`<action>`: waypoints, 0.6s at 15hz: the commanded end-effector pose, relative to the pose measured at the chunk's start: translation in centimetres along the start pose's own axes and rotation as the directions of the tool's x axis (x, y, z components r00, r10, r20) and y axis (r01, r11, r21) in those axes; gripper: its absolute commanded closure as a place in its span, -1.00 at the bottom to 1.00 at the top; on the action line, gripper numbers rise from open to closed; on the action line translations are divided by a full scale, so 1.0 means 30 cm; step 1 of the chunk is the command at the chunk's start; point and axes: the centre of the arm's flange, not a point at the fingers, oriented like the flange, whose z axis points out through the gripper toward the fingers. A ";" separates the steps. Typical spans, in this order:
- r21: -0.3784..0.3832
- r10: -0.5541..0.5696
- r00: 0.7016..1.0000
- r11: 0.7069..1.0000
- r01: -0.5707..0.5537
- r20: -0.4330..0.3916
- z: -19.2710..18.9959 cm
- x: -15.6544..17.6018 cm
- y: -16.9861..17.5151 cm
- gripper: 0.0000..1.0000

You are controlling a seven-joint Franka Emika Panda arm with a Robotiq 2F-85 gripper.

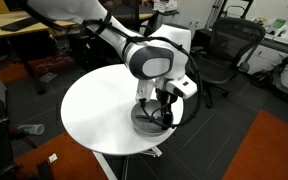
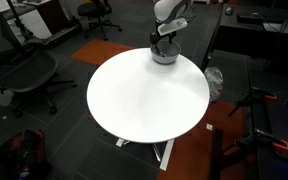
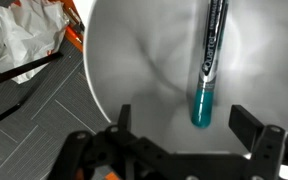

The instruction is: Remove the marker from the mug cup and place it on the table

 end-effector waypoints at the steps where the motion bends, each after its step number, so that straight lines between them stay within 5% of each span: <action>1: 0.004 -0.040 0.998 0.999 0.040 0.042 0.007 0.057 -0.025 -1.00; 9: -0.009 -0.097 0.991 0.995 0.099 0.089 0.022 0.041 -0.045 -1.00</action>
